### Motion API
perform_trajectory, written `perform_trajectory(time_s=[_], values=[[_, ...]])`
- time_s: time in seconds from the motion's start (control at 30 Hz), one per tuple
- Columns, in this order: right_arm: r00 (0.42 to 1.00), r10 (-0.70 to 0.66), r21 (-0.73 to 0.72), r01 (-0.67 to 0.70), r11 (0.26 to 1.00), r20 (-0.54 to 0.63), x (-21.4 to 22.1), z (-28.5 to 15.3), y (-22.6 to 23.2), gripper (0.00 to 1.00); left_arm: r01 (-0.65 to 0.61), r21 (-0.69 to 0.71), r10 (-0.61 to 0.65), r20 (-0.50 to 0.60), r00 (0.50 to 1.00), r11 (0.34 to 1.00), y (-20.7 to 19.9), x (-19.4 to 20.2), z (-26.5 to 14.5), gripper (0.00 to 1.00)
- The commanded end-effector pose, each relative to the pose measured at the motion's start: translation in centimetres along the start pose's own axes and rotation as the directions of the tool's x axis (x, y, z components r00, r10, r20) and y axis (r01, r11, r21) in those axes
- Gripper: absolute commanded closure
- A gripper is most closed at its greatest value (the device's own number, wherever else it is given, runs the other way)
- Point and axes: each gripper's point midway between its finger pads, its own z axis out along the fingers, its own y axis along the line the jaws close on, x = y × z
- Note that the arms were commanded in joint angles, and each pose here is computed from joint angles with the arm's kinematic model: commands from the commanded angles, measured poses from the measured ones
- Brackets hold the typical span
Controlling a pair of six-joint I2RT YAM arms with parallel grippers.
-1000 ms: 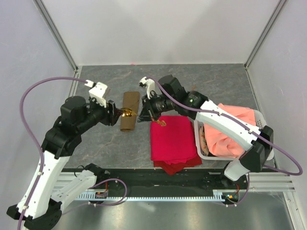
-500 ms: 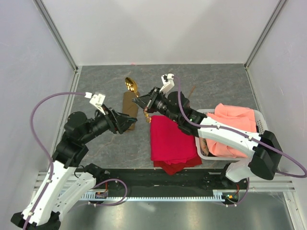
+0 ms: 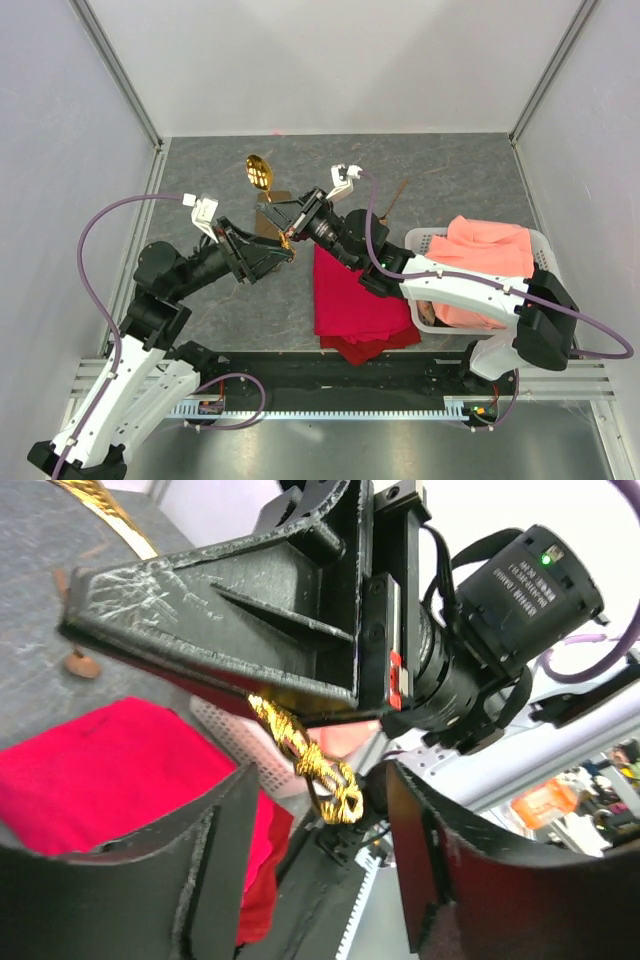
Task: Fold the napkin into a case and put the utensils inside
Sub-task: Pass from the right arm to the left
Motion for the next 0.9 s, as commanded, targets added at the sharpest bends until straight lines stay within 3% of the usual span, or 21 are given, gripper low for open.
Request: perform_trajectory(time_s=[0.0, 0.07, 0.2, 0.23, 0.3, 0.43, 0.5, 0.53, 0.7, 0.87], values=[[0.997, 0.065, -0.095, -0.060, 0.994, 0.052, -0.5, 0.4, 2.4, 0.99, 0.032, 0.096, -0.032, -0.002, 0.999, 0.995, -1.8, -0.4, 0.3, 0.47], [0.997, 0.068, -0.099, -0.063, 0.993, 0.046, -0.2, 0.6, 2.8, 0.96, 0.044, 0.096, -0.043, -0.011, 0.999, 0.994, -1.7, -0.2, 0.4, 0.52], [0.997, 0.054, -0.085, -0.050, 0.995, 0.049, 0.0, 0.7, 2.7, 0.91, 0.032, 0.104, -0.030, -0.019, 0.999, 0.994, -1.8, 0.0, 0.2, 0.88], [0.998, 0.032, -0.070, -0.028, 0.997, 0.051, 0.0, 0.6, 2.4, 0.87, 0.006, 0.091, -0.004, -0.023, 1.000, 0.996, -1.5, 0.2, 0.2, 0.91], [0.999, -0.046, 0.015, 0.046, 0.999, 0.022, 0.2, 0.8, 1.2, 0.65, 0.009, 0.014, -0.008, -0.061, 0.998, 1.000, -0.4, 0.7, -0.1, 0.93], [0.932, -0.343, 0.168, 0.359, 0.918, -0.118, -0.6, 2.2, 0.6, 0.32, -0.107, -0.115, 0.094, -0.118, 0.989, 0.988, 1.2, 0.7, -1.2, 0.98], [0.865, -0.446, 0.249, 0.496, 0.832, -0.230, -0.5, 1.8, -2.3, 0.28, -0.142, -0.204, 0.110, -0.159, 0.981, 0.969, 2.9, 1.2, -1.9, 0.98], [0.855, -0.467, 0.246, 0.514, 0.822, -0.227, -1.2, 2.1, -1.2, 0.25, -0.155, -0.225, 0.122, -0.156, 0.980, 0.962, 3.0, 0.8, -2.1, 0.98], [0.782, -0.512, 0.344, 0.619, 0.706, -0.356, -1.3, 1.6, -3.8, 0.24, -0.173, -0.316, 0.132, -0.146, 0.980, 0.933, 4.2, 0.1, -2.8, 0.98], [0.782, -0.479, 0.311, 0.606, 0.732, -0.398, -0.3, 1.8, -3.0, 0.45, -0.171, -0.387, 0.119, -0.155, 0.981, 0.906, 5.4, -0.1, -3.0, 0.98]])
